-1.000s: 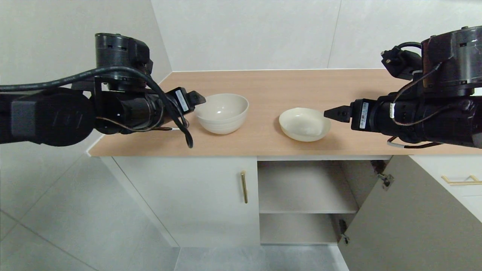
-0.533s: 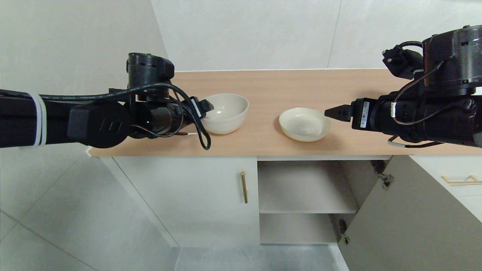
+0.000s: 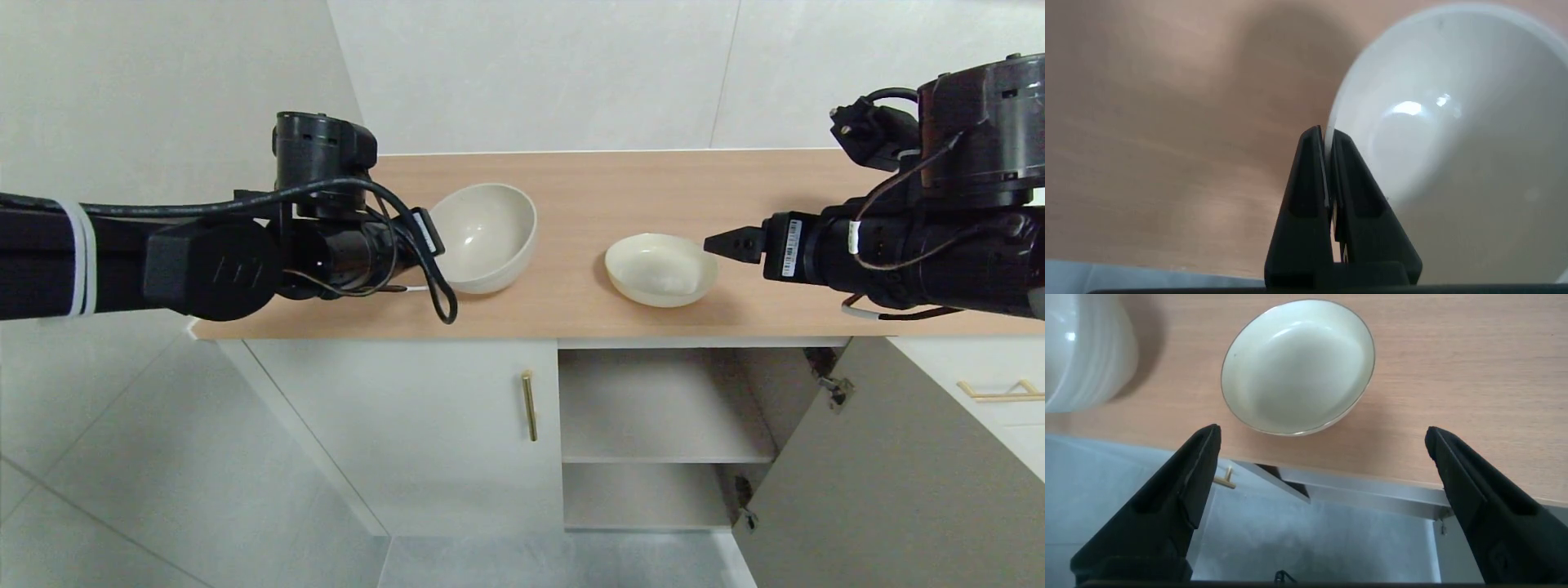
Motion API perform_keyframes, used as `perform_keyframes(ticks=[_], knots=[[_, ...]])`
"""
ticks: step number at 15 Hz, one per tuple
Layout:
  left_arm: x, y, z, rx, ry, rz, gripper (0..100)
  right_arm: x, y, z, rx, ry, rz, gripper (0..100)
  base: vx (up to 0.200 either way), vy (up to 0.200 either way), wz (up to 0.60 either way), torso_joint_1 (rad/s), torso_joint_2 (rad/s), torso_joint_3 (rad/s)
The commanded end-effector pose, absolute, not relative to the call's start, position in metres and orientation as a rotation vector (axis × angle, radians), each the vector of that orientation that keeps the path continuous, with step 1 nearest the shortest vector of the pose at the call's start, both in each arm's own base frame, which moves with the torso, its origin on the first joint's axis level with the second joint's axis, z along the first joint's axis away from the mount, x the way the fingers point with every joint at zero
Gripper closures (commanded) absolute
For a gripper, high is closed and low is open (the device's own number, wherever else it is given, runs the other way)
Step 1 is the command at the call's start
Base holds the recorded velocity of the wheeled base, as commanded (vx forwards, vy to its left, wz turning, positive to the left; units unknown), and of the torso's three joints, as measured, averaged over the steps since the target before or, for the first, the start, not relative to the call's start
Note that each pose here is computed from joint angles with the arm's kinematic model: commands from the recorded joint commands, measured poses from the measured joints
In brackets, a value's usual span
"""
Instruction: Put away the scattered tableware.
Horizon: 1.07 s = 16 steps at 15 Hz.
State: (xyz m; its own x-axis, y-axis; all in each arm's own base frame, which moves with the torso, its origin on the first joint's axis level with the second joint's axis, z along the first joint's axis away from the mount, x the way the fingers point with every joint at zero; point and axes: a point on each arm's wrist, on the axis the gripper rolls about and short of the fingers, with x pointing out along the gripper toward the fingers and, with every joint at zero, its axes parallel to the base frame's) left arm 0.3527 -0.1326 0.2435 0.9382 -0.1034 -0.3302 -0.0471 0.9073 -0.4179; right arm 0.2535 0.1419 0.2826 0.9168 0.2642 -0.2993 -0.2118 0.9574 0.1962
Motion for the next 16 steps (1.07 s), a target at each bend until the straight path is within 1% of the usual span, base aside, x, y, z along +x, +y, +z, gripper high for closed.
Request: perform_keyframes(ticks=[1,4,7,10,13,16], knots=[[0.337,-0.126,0.263,-0.451,0.310,-0.042,100,0.253,0.142,0.283,0.162,0.330,0.247,0,0.000,0.000,0.00,0.000,0.00,0.000],[0.313,-0.118,0.271,-0.453,0.308,-0.080,100,0.259,0.144,0.277,0.155,0.347,0.239,0,0.000,0.000,0.00,0.000,0.00,0.000],[0.294,-0.114,0.273,-0.468,0.352,-0.212,100,0.273,0.145,0.267,0.145,0.369,0.200,0,0.000,0.000,0.00,0.000,0.00,0.000],[0.275,-0.110,0.279,-0.484,0.377,-0.345,100,0.302,0.153,0.251,0.169,0.391,0.082,0,0.000,0.000,0.00,0.000,0.00,0.000],[0.274,-0.109,0.279,-0.485,0.379,-0.354,100,0.323,0.163,0.233,0.168,0.412,0.032,0,0.000,0.000,0.00,0.000,0.00,0.000],[0.273,-0.109,0.280,-0.479,0.375,-0.356,100,0.339,0.172,0.223,0.196,0.379,-0.023,0,0.000,0.000,0.00,0.000,0.00,0.000]])
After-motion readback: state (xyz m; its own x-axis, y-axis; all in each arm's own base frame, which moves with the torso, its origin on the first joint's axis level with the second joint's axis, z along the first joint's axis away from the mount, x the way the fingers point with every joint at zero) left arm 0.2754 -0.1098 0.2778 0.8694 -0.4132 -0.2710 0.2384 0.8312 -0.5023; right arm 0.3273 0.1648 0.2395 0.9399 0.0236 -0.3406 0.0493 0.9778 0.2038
